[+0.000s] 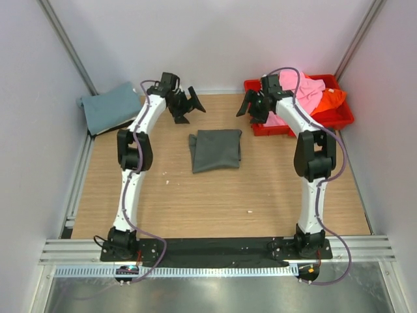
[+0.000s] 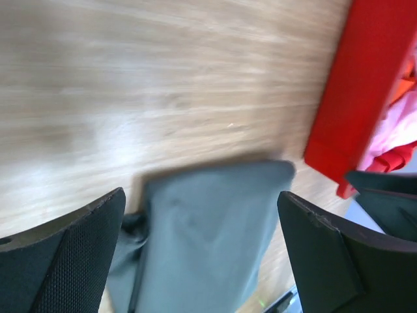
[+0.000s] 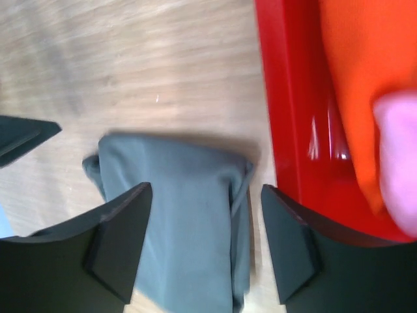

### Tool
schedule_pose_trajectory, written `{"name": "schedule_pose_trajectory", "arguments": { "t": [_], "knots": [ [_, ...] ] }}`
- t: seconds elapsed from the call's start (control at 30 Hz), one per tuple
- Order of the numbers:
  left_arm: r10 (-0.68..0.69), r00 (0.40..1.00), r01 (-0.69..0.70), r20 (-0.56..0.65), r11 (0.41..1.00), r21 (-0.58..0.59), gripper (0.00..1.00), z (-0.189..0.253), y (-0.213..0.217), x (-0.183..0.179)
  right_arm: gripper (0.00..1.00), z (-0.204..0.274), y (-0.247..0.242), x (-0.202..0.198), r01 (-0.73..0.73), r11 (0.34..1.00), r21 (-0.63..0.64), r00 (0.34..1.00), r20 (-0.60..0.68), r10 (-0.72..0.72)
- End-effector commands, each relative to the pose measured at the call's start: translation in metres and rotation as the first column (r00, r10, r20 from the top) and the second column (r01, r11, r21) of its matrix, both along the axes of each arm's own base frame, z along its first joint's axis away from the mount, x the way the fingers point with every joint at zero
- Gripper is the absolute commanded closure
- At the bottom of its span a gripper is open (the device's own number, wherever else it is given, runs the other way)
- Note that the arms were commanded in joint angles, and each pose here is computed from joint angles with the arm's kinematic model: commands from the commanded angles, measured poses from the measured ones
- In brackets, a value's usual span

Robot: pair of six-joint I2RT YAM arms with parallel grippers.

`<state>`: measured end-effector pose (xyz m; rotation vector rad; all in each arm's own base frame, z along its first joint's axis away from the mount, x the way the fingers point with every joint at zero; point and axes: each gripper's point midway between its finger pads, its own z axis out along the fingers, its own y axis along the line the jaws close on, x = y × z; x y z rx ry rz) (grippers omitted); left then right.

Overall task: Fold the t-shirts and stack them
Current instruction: Fold the tshirt, then neatly place the folded tshirt to the corner

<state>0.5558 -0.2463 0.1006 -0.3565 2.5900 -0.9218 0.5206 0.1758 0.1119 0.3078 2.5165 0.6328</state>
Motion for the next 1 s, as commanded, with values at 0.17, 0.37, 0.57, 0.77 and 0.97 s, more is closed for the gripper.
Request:
{"name": "schedule_pose_trajectory", "arguments": {
  "t": [0.17,0.37,0.57,0.77,0.97],
  "knots": [
    [-0.026,0.991,0.018,0.128,0.998,0.059,0.00,0.068,0.027,-0.078,0.24,0.092,0.013,-0.069,-0.112,0.992,0.051,0.973,0.210,0.099],
    [-0.044,0.994,0.036,0.103,0.996,0.077,0.00,0.025,0.029,-0.096,0.25,0.070,0.039,-0.081,-0.200,0.978,0.054,0.969,0.159,0.189],
    [-0.020,0.999,0.016,0.035,0.994,0.110,0.00,-0.032,0.030,-0.094,0.25,0.048,0.042,-0.070,-0.196,0.980,-0.024,0.972,0.127,0.197],
    [-0.025,0.999,0.023,0.032,0.997,0.075,0.04,-0.052,0.013,-0.087,0.23,0.006,0.027,-0.049,-0.160,0.969,-0.188,0.985,0.035,0.169],
    [-0.063,0.998,0.063,0.000,0.995,0.075,0.12,-0.070,-0.007,-0.094,0.22,-0.048,0.028,-0.042,-0.170,0.960,-0.222,0.985,-0.058,0.161]
  ]
}}
